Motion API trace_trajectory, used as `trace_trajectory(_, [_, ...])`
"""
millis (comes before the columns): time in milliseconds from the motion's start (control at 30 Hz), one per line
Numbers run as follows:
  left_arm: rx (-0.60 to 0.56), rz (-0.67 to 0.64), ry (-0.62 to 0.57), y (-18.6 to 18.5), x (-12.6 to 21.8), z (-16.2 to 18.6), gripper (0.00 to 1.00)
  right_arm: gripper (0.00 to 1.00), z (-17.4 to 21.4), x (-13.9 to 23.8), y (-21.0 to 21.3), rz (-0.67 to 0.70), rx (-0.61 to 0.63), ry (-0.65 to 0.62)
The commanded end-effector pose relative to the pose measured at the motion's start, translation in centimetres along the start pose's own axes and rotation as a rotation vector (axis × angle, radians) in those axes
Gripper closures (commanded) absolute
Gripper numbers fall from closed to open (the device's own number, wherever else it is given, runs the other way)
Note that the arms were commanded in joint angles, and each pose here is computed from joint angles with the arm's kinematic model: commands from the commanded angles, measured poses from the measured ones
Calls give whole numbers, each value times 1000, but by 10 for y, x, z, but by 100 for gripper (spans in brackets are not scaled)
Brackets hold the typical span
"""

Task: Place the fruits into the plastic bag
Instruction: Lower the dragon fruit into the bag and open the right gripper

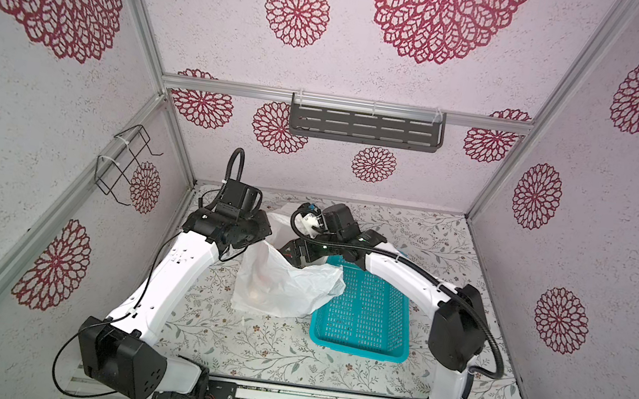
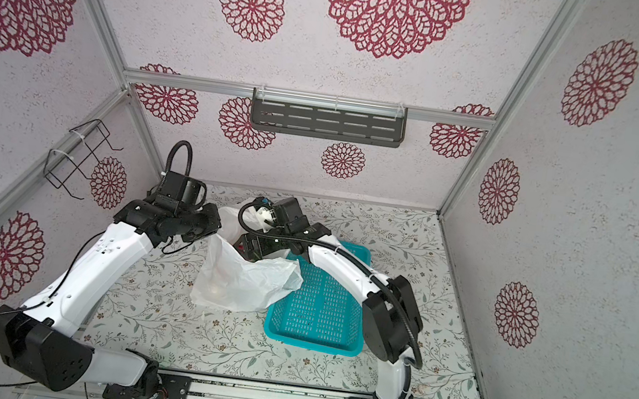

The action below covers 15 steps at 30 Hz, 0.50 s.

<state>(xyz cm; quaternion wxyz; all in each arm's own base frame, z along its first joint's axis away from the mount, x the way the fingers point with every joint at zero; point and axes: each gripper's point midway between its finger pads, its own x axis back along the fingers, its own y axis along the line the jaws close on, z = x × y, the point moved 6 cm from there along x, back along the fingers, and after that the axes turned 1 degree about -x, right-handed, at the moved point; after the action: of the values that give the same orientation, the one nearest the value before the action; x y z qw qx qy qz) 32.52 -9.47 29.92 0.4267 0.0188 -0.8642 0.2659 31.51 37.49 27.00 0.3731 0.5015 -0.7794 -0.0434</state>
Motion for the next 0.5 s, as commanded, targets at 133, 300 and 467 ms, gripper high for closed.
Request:
trace_trajectory(133, [28, -23, -11, 9, 3, -1, 100, 1, -12, 64, 11, 106, 85, -90])
trace_trajectory(300, [33, -35, -8, 13, 1, -1, 100, 1, 3, 93, 1, 149, 62, -76])
trace_trajectory(467, [32, -40, -10, 15, 1, -3, 100, 1, 35, 117, -5, 110, 16, -23])
